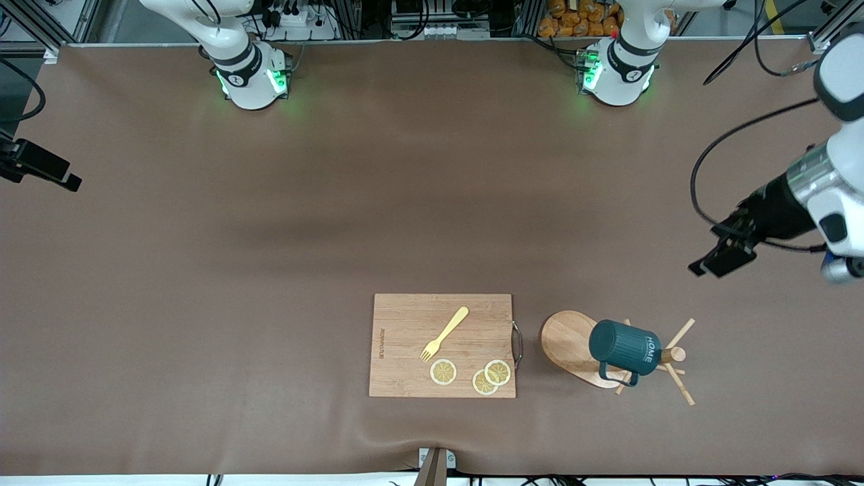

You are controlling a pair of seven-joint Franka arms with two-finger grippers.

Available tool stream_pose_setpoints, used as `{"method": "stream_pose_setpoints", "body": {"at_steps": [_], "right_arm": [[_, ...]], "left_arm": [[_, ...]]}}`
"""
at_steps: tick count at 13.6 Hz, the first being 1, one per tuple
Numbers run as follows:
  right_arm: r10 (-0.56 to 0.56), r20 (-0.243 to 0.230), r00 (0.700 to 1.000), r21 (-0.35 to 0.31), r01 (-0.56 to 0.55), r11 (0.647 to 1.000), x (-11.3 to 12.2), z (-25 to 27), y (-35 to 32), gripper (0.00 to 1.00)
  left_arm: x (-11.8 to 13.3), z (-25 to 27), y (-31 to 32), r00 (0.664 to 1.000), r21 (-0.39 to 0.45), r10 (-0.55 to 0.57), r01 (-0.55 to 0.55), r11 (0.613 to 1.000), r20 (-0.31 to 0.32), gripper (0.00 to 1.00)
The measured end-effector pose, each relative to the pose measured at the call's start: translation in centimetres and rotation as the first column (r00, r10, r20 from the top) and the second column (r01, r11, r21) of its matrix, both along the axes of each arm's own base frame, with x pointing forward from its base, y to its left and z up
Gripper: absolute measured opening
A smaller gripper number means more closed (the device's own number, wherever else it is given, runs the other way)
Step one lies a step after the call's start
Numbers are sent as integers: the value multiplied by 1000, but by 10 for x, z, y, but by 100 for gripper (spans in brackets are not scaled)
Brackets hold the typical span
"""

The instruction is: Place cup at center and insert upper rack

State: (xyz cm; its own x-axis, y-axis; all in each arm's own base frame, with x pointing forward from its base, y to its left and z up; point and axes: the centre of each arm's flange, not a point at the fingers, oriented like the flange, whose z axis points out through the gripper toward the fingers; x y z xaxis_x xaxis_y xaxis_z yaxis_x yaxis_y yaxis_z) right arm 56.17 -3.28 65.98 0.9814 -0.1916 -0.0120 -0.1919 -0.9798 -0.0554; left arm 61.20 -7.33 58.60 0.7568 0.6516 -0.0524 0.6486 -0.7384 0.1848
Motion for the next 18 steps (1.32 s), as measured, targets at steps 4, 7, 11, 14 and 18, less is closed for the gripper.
{"method": "stream_pose_setpoints", "body": {"at_steps": [4,7,11,14,18], "right_arm": [[0,0,1000,0,0,1000,0,0,0,100],[0,0,1000,0,0,1000,0,0,0,100],[0,0,1000,0,0,1000,0,0,0,100],[0,0,1000,0,0,1000,0,0,0,100],[0,0,1000,0,0,1000,0,0,0,100]], "left_arm": [[-34,19,-1,945,73,-322,325,943,-50,100],[-51,30,-4,863,94,-499,505,858,-81,100],[-77,55,-24,717,147,-688,696,703,-109,100],[-92,67,-23,659,137,-742,752,645,-124,100],[-99,73,-16,658,129,-741,753,645,-135,100]]}}
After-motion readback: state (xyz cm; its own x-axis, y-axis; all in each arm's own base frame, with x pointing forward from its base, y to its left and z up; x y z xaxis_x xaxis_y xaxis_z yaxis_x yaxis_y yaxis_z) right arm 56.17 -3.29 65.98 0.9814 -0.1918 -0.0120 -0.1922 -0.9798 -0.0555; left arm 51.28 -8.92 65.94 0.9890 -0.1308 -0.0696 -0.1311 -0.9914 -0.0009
